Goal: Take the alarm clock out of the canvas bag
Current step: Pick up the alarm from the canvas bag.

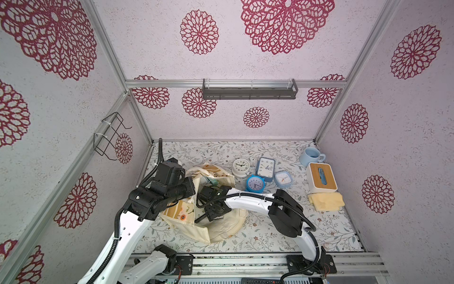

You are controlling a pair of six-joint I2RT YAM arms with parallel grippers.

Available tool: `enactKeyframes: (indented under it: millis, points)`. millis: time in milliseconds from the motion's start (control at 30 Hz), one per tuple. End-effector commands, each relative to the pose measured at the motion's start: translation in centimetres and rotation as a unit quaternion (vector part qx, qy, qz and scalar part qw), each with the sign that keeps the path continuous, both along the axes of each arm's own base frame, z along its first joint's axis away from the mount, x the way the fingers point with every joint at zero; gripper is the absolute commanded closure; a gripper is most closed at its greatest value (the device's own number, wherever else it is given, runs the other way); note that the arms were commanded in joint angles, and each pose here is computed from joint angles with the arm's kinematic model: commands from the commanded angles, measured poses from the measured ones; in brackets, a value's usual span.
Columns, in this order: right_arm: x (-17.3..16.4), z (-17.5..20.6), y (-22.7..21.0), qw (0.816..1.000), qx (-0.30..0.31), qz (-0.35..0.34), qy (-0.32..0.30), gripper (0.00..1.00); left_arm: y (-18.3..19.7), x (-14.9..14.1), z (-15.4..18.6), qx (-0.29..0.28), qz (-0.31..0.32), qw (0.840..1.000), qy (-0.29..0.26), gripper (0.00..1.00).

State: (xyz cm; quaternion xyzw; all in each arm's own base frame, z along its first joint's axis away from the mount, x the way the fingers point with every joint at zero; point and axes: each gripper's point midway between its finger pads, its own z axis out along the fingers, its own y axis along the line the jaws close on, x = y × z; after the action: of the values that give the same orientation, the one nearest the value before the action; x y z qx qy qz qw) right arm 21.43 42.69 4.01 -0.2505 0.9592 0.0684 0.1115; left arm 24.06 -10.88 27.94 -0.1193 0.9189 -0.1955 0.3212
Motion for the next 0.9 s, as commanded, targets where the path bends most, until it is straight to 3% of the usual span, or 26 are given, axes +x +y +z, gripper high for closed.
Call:
enactKeyframes:
  millis: [0,167,533,700,867]
  points:
    - [1.7,0.4,-0.8,0.999,-0.016,-0.029,-0.026,0.34,0.2,0.2,0.3,0.003,0.007,1.000,-0.006,1.00]
    - [1.8,2.4,-0.9,0.999,-0.006,-0.019,-0.042,0.38,0.4,0.1,0.5,0.006,0.007,1.000,-0.011,1.00]
    - [-0.9,13.1,-3.7,0.993,0.066,0.048,-0.081,0.41,0.1,1.2,1.5,0.014,-0.001,1.000,-0.027,1.00]
    - [-1.8,19.2,-8.3,0.987,0.096,0.042,-0.122,0.41,-0.8,2.2,2.6,0.017,-0.020,0.999,-0.037,1.00]
    - [0.5,21.5,-17.7,0.984,0.093,-0.070,-0.138,0.41,-1.7,3.1,3.7,0.012,-0.038,0.998,-0.044,1.00]
